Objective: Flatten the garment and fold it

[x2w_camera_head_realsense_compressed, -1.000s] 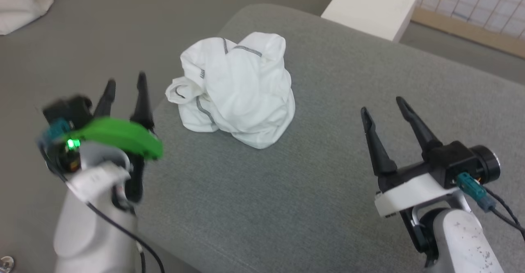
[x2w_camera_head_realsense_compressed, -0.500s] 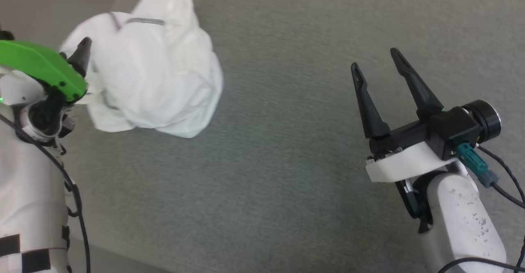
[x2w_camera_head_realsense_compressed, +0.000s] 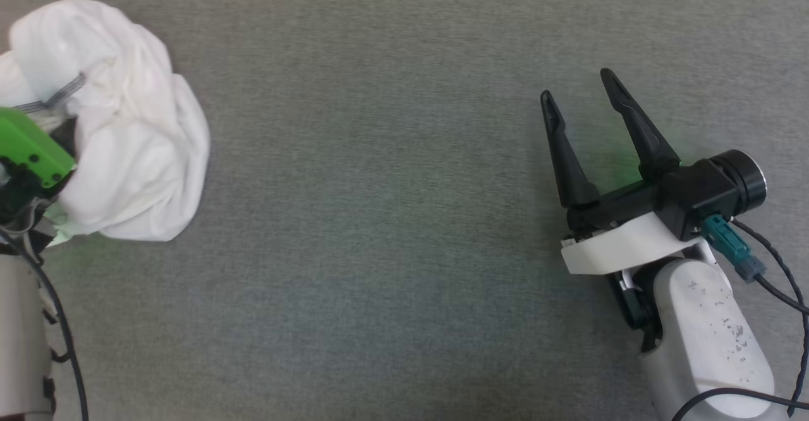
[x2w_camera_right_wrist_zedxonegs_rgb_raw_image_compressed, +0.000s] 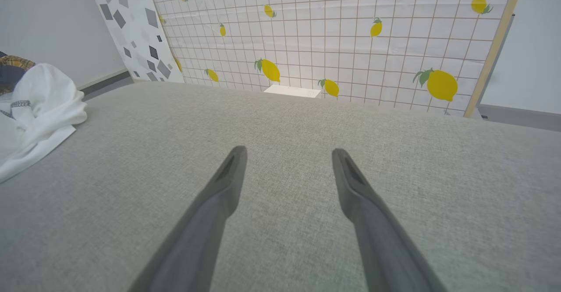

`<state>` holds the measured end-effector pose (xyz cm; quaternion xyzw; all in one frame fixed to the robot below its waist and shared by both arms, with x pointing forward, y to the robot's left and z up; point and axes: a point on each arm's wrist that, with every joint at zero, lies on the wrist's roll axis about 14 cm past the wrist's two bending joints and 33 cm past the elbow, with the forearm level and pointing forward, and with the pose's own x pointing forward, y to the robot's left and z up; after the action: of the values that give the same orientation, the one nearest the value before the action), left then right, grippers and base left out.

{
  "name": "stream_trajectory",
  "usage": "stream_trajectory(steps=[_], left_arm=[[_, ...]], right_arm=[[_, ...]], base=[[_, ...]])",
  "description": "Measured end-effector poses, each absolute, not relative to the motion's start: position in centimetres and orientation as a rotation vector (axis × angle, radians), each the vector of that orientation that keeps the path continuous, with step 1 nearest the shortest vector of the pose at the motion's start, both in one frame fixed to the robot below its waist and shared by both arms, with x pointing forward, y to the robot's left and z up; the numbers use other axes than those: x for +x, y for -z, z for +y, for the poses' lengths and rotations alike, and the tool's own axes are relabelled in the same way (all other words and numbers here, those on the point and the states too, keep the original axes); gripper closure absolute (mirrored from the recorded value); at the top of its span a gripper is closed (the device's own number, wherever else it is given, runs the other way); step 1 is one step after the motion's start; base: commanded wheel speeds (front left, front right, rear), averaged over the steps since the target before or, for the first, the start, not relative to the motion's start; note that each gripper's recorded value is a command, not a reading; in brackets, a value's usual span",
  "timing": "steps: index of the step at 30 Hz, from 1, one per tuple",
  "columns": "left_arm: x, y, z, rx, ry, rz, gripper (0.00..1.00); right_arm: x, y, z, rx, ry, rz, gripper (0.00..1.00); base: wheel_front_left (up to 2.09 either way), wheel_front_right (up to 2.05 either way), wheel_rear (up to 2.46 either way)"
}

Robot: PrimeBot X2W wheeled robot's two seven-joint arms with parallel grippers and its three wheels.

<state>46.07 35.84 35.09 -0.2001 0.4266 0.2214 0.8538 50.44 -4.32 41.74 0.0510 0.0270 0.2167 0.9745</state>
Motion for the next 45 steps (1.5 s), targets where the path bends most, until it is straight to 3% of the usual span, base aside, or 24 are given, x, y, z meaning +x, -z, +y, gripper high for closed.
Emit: stream_trajectory(steps=[1,2,7,15,20,26,36,45], left_arm=[[46.2,-35.0,35.8,-0.412,-0.464,0.897,0.36],[46.3,-35.1,35.8,-0.399,-0.462,0.891,1.0],[47.8,-38.1,37.3,-0.219,-0.489,0.634,1.0],[50.3,-53.0,38.5,0.038,-0.459,-0.035,1.0],[49.9,-62.5,35.9,0.102,-0.371,-0.317,1.0],[48.4,-72.6,29.0,0.091,-0.183,-0.594,1.0],[48.5,-78.2,12.6,-0.128,0.236,-0.72,1.0],[48.4,-75.9,-1.5,-0.317,0.586,-0.577,1.0]], right_arm=[[50.4,-41.6,-4.7,0.101,-0.428,0.058,0.0],[50.4,-41.5,-5.0,0.099,-0.42,0.06,0.0],[50.2,-42.3,-5.8,0.094,-0.4,0.05,0.0],[48.1,-45.1,-6.8,0.107,-0.371,0.019,0.0],[46.3,-47.6,-7.4,0.109,-0.358,-0.022,0.0],[44.1,-50.8,-9.1,0.102,-0.316,-0.084,0.0],[40.4,-52.8,-15.2,0.07,-0.151,-0.109,0.0],[37.4,-53.9,-20.0,0.05,-0.013,-0.132,0.0]], base=[[0.0,0.0,0.0],[0.0,0.0,0.0],[0.0,0.0,0.0],[0.0,0.0,0.0],[0.0,0.0,0.0],[0.0,0.0,0.0],[0.0,0.0,0.0],[0.0,0.0,0.0]])
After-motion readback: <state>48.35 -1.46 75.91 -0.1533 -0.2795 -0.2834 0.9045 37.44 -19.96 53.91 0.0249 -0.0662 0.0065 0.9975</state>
